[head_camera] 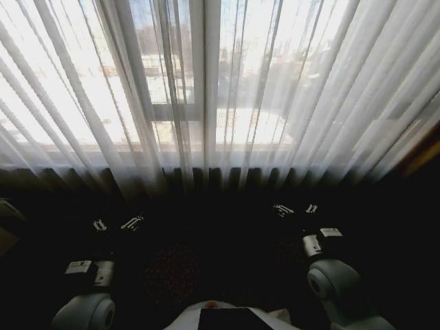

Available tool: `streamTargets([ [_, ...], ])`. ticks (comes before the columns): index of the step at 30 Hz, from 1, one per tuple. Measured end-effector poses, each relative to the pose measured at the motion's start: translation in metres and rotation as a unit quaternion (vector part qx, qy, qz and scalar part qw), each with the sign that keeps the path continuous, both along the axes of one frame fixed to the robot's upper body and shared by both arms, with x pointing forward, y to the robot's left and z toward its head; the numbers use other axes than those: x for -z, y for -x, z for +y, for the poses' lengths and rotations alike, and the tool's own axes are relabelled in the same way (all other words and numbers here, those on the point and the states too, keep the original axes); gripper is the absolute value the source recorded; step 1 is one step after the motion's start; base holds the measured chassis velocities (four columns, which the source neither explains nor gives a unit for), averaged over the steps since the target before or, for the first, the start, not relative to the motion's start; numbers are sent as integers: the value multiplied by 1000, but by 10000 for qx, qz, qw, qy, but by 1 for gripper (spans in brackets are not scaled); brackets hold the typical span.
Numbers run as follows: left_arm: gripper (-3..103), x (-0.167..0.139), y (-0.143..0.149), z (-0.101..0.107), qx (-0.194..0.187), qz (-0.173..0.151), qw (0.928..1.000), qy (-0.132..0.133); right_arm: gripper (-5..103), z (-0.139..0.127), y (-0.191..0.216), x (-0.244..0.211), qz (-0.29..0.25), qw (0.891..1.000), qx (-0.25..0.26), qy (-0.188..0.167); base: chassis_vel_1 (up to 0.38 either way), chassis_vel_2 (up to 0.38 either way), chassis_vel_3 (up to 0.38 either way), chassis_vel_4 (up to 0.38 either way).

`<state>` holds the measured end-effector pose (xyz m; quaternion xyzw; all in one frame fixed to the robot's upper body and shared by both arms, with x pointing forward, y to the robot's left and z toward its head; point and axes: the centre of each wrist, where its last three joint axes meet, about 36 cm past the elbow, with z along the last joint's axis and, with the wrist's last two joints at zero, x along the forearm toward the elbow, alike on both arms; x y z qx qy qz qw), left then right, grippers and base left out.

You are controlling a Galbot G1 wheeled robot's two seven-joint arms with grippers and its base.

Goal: Open the curtains by pulling them apart, changing their state from closed to fully open.

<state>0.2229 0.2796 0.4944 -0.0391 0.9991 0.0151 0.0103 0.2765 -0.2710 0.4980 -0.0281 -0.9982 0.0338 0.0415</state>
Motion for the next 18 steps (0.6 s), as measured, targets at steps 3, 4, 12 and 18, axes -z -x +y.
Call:
streamTargets([
  [3,100,1,1,-1,3,6,10000,-28,100,-2,-2,3,-81,10000,22,16,0,0,0,0],
  [4,100,1,1,-1,3,6,10000,-28,100,-2,-2,3,-81,10000,22,16,0,0,0,0],
  [12,100,3,4,0,-20,-67,10000,-49,100,-2,-2,6,-119,9999,27,91,0,0,0,0],
  [18,100,5,5,-1,-6,-75,9999,-86,100,-2,-2,8,-125,9999,28,84,0,0,0,0],
])
